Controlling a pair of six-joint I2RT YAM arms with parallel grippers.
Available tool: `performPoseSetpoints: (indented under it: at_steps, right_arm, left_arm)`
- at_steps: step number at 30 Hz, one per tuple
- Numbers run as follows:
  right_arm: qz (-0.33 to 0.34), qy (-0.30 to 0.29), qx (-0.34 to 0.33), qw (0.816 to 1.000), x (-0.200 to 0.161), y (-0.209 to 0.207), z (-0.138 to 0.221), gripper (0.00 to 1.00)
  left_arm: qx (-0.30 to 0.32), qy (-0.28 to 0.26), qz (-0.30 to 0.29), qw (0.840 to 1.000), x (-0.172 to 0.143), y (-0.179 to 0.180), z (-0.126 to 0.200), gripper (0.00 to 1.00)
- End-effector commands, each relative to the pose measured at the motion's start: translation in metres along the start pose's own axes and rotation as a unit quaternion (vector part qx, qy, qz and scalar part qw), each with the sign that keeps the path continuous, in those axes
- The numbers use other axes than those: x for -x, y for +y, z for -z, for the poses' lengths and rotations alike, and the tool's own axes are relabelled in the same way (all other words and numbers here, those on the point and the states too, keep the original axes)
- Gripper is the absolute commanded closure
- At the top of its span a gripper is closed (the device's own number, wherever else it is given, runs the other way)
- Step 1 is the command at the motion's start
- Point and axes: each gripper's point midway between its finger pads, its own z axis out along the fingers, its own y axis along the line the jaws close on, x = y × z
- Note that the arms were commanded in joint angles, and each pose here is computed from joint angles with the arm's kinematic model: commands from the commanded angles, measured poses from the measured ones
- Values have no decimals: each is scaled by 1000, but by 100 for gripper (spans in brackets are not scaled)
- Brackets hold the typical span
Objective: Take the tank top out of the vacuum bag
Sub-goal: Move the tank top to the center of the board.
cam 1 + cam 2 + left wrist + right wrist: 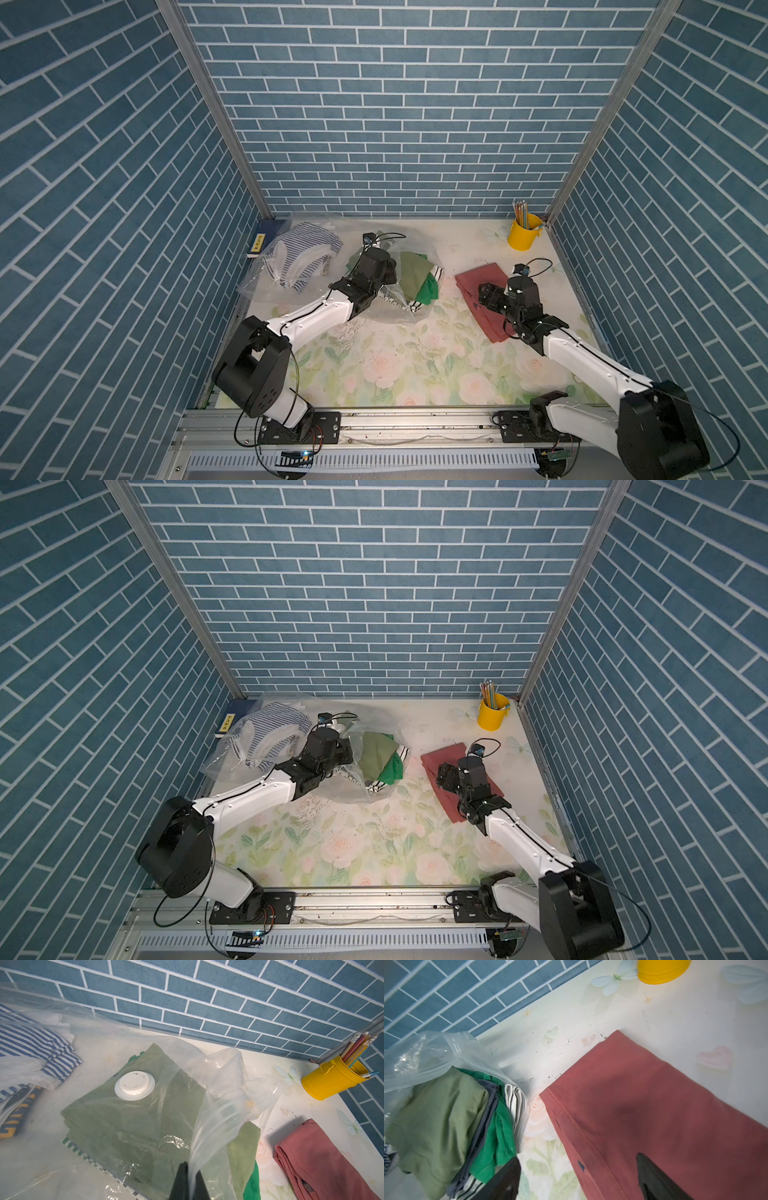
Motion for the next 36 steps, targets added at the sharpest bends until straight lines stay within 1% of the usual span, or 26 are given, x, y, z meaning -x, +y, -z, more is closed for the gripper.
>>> performPoseSetpoints:
  at_steps: [1, 6, 11, 14, 19, 20, 21, 23, 29, 32, 34, 36]
  right_arm:
    - [-74, 14, -22, 997, -20, -22, 17, 18]
    - [-102, 59, -37, 992, -53, -39, 23, 19]
    - [-148, 61, -46, 986, -71, -53, 27, 21]
    - [-163, 62, -46, 984, -79, -58, 27, 22]
    - [-162, 81, -40, 983, -97, -62, 17, 27]
    - [-163, 84, -39, 982, -99, -62, 15, 29]
    - [-163, 86, -41, 982, -102, -63, 12, 33]
    - [-160, 85, -42, 983, -102, -63, 6, 39]
    - [-134, 89, -36, 986, -92, -51, -23, 45]
    - [-126, 90, -32, 987, -86, -43, -41, 47]
    - [-118, 87, -39, 988, -81, -40, -52, 52]
    - [-109, 82, -46, 990, -72, -38, -64, 61]
  left_arm:
    - [3, -5, 1, 1000, 4, 6, 9, 100]
    - [1, -6, 3, 1000, 3, 7, 13, 100]
    - [0, -5, 1, 1000, 2, 6, 16, 100]
    - [0, -4, 3, 1000, 0, 6, 16, 100]
    - [-2, 1, 5, 1000, -4, 3, 14, 100]
    - [-3, 2, 4, 1000, -5, 2, 14, 100]
    - [-3, 3, 3, 1000, -5, 1, 13, 100]
    - [-3, 1, 3, 1000, -4, 1, 13, 100]
    - [-1, 4, 2, 1000, -5, -1, 10, 100]
    - [1, 6, 1, 1000, -6, -1, 8, 100]
    - [2, 5, 1, 1000, -6, -1, 8, 100]
    - [4, 3, 2, 1000, -5, 1, 9, 100]
